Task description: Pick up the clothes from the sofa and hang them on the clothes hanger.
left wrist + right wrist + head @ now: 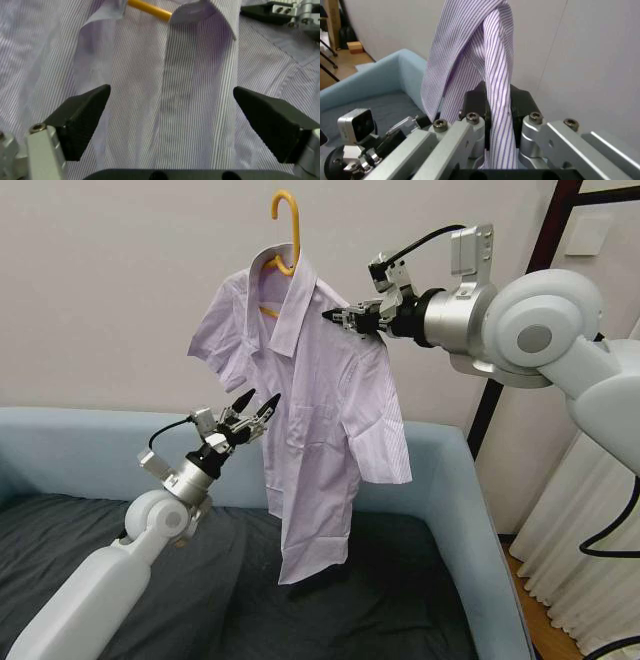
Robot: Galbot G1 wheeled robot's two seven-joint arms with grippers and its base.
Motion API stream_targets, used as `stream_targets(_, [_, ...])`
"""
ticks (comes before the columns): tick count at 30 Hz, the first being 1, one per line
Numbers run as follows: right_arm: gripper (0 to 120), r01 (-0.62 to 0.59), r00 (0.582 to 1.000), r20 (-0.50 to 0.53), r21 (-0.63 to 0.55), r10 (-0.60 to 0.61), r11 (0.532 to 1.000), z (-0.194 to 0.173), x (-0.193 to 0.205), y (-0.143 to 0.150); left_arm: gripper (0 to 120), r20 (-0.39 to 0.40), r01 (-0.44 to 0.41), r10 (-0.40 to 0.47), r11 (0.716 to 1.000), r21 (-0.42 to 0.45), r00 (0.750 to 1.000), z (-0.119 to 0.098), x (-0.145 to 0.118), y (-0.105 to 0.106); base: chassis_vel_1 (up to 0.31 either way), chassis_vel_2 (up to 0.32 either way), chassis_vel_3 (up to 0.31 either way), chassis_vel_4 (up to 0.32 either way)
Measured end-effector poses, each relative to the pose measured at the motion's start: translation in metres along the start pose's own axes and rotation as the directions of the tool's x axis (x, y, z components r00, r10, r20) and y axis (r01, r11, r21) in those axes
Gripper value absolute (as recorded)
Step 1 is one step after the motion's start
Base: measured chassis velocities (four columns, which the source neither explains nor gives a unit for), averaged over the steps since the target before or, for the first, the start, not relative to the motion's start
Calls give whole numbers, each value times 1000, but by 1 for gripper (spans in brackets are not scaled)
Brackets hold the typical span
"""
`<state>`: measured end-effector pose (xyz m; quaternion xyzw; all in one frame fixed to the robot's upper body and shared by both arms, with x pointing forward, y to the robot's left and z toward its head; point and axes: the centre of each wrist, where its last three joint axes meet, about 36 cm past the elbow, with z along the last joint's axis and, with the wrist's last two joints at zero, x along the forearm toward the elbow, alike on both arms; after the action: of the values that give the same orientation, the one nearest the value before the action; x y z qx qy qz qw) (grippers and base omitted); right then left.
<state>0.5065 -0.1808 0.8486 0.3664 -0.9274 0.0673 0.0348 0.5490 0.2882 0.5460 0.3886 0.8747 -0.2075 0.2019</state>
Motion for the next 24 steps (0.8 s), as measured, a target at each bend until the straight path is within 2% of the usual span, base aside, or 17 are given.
stream_targets(2, [7,-2,1000,-1,0,2,1000,1,0,0,90,5,-4,4,1000,-2,1000,-1,-5,1,0,0,0,0])
stream_targets(6, [7,-7,1000,-3,-3,7,1000,3,0,-2,71,10,-16,16,1000,-1,1000,0,-21,12,0,0,0,0])
stream_targets(8, [7,-7,1000,-3,-4,7,1000,4,0,-2,68,8,-18,18,1000,-2,1000,0,-23,15,0,0,0,0])
stream_targets(11, [7,-4,1000,-4,-5,4,1000,5,-1,-2,53,18,-31,31,1000,-3,999,1,-39,24,0,0,0,0])
stream_targets(13, [7,-3,1000,-4,-6,3,1000,6,-2,-1,50,25,-34,34,999,0,999,2,-45,26,0,0,0,0])
stream_targets(16, [7,-5,1000,-4,-7,5,1000,7,-2,-2,36,43,-58,58,998,7,997,5,-54,32,0,0,0,0])
stream_targets(24, [7,-17,1000,-4,-6,17,1000,8,-1,-8,10,53,-91,90,996,10,994,7,-53,43,0,0,0,0])
